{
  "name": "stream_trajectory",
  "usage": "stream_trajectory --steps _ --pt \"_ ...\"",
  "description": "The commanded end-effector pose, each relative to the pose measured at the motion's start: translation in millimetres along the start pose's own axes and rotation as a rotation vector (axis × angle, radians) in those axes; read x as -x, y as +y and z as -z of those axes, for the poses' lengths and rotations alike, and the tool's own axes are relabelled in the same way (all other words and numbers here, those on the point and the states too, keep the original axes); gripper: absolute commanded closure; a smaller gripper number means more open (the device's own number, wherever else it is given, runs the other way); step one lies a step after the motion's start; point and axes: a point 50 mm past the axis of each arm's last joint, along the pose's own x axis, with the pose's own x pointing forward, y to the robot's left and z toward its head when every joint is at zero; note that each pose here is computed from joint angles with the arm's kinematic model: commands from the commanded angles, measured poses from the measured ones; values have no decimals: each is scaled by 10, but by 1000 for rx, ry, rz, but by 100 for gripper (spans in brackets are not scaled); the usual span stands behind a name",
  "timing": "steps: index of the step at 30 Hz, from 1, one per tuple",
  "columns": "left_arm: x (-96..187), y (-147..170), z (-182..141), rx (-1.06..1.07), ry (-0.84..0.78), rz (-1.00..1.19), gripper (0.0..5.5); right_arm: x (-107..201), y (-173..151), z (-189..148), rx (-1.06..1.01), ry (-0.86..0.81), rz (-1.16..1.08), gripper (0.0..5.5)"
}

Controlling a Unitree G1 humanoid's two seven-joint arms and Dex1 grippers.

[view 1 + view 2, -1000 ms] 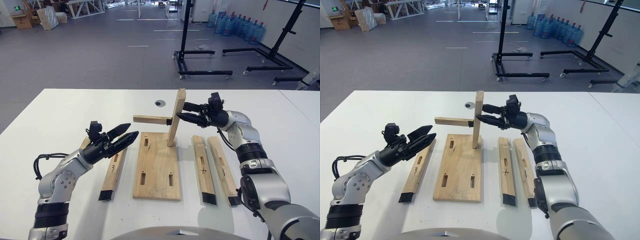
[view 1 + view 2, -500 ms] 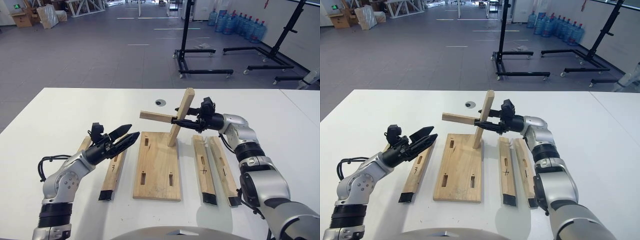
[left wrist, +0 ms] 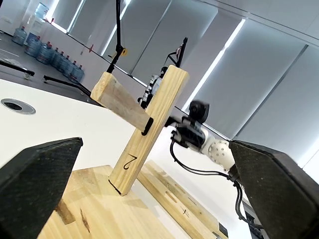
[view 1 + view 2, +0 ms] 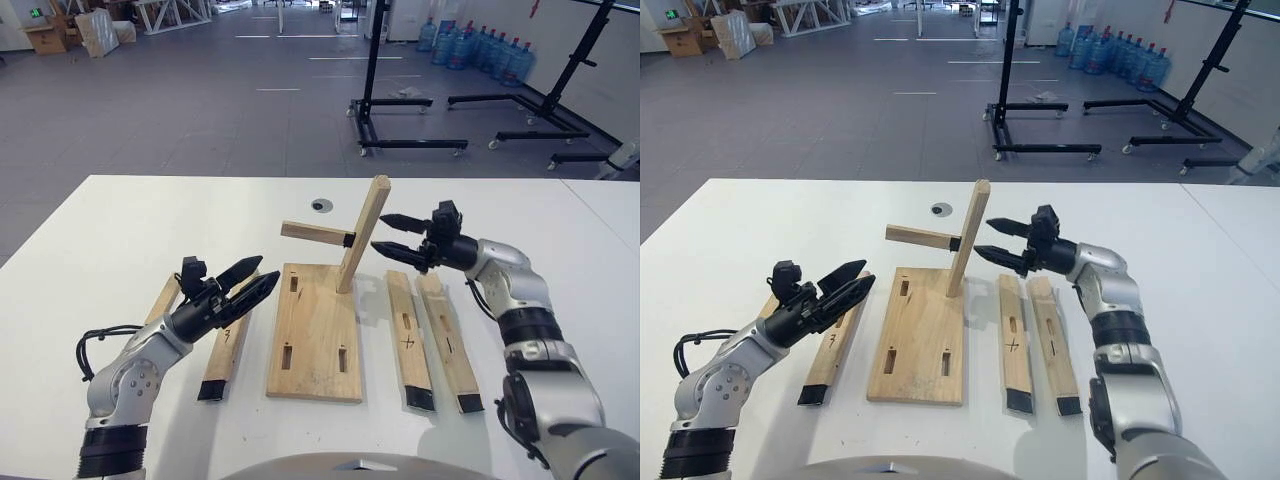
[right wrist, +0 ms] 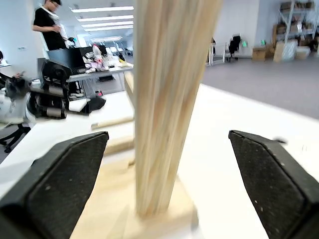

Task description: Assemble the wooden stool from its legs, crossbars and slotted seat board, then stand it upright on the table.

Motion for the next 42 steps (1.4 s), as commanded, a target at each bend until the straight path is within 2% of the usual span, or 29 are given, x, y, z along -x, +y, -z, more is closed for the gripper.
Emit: stream_trajectory --steps 1,4,7,9,12,17,26,31,37,40,42 --pt "-13 -76 -36 -67 -41 -82 10 156 61 126 6 54 215 106" --pt "-15 -257 -87 -160 -118 -181 10 206 176 144 -2 30 441 106" --pt "0 -438 -190 -261 -214 -317 10 305 346 136 -2 -19 784 106" --pt "-38 -561 -264 -298 -271 -364 10 395 588 266 -14 54 894 106" --pt "-66 -670 -285 -320 -304 -421 10 519 891 366 20 207 979 106" --pt "-81 -730 -274 -330 -324 -504 10 661 1122 447 28 470 995 106" --pt "-194 -711 -323 -342 -319 -497 10 651 1252 757 -237 661 972 106" --pt "-243 -692 -339 -344 -324 -483 10 678 1239 900 -369 732 997 194" --pt "-285 -608 -334 -406 -301 -553 10 658 1182 997 -419 781 981 298" --pt "-286 -541 -347 -446 -297 -588 10 613 1085 1018 -405 750 998 342" --pt "-318 -495 -365 -474 -295 -591 10 512 934 971 -349 663 1022 347"
